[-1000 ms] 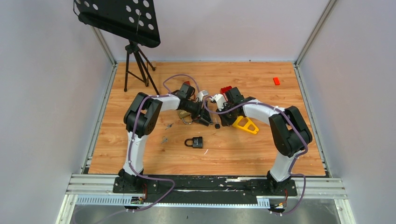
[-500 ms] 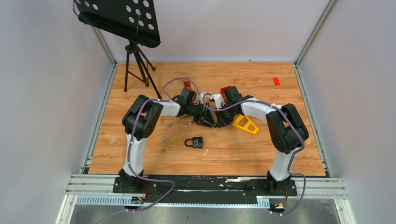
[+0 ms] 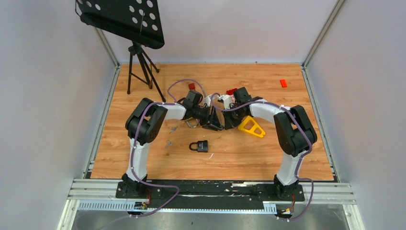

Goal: Unlock with the key

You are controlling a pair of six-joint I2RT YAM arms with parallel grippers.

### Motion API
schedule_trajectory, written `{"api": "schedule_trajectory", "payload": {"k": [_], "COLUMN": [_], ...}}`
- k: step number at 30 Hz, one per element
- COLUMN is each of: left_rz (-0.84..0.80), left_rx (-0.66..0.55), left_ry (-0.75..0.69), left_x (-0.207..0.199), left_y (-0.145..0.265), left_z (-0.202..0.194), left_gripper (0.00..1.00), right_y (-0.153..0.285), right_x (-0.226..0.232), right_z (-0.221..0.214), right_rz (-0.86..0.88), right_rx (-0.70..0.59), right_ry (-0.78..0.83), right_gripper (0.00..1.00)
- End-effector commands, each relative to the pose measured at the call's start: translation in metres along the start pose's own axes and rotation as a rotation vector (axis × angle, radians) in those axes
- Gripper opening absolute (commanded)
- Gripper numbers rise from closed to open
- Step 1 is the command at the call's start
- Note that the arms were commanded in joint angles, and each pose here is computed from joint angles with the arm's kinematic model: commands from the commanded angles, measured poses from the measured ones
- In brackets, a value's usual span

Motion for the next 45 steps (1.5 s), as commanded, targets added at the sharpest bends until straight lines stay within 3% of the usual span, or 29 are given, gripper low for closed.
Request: {"api": "schedule_trajectory", "payload": {"k": [1, 17, 30, 45], "left_rz": [0.221, 0.279, 0.176, 0.078], "left_rx": [-0.022, -0.062, 0.01, 0.015], "left_ry": [-0.017, -0.031, 0.087, 0.019], "left_x": [0.029, 0.036, 0.04, 0.03], "left_y": [0.001, 0.007, -0.012, -0.01], "left_z": [-0.006, 0.004, -0.013, -0.015], "left_gripper": [0.57, 0.59, 0.57, 0.53], "right_y": [0.005, -0.005, -0.021, -0.028], "right_x": [-0.007, -0.007, 0.0, -0.009], "right_z": [0.003, 0.004, 0.006, 0.011], "right_rz": [-0.02, 0.002, 0.038, 0.021], "right_rx": [-0.022, -0.005, 0.019, 0.012], "right_ry": [-0.01, -0.019, -0.041, -0.088], "right_gripper": [0.0, 0.0, 0.0, 0.0]}}
Point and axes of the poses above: each gripper's point midway between its finger pads, its own y axis back along the fingers, its own x axis along the line the jaws close on, z = x × y, the point moved 9 cm from there along y, back along the fingers, and after that the axes turned 4 degrees about -y, right-handed, at the moved point
